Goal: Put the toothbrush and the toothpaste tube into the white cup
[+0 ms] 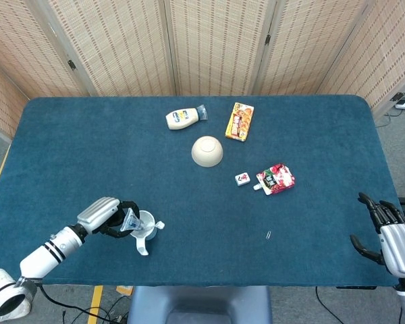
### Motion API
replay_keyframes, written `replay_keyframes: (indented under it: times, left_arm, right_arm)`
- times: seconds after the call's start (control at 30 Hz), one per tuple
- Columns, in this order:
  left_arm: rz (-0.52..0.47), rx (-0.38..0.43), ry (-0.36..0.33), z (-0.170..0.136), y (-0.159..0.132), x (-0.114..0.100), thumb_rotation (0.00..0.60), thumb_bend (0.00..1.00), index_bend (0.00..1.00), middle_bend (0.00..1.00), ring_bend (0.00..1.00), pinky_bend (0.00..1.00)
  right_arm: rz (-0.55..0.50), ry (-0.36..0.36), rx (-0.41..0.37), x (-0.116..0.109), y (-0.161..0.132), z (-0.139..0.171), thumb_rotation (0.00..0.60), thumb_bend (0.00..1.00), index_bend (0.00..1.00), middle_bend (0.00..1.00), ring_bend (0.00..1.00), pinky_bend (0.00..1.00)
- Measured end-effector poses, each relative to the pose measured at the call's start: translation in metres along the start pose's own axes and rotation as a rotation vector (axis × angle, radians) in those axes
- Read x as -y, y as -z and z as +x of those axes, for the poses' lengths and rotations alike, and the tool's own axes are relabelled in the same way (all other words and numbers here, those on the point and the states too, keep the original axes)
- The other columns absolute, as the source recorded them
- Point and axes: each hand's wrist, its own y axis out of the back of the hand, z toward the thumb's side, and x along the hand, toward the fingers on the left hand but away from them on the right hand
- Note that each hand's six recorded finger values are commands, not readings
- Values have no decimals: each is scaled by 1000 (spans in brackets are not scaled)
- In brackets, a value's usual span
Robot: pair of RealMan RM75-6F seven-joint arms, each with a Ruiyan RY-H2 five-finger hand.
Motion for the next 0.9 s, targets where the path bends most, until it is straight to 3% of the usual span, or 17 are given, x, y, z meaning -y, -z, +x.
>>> replay_keyframes:
  times: [0.43, 0.67, 0.8, 0.9]
  left_arm:
    - [14, 2, -3, -2, -4, -3, 600, 384, 263, 989, 896, 965]
    - [-6, 6, -66, -12, -4, -22, 600, 384, 241, 930, 841, 959]
    - [-48, -14, -159, -21, 3, -44, 600, 384, 255, 836, 755, 958]
    - [-82, -44, -239, -29, 13, -59, 600, 384, 318, 782, 701, 939]
  right_arm:
    - [-2, 4, -2, -1, 0, 0, 600, 209, 37, 208, 258, 178]
    - [-2, 8, -5, -2, 0, 0, 600, 209, 37, 208, 258, 178]
    - [-2, 10, -7, -3, -1, 1, 600, 209, 37, 208, 258, 178]
    - [-4, 9, -6, -3, -1, 2, 600, 209, 37, 208, 258, 178]
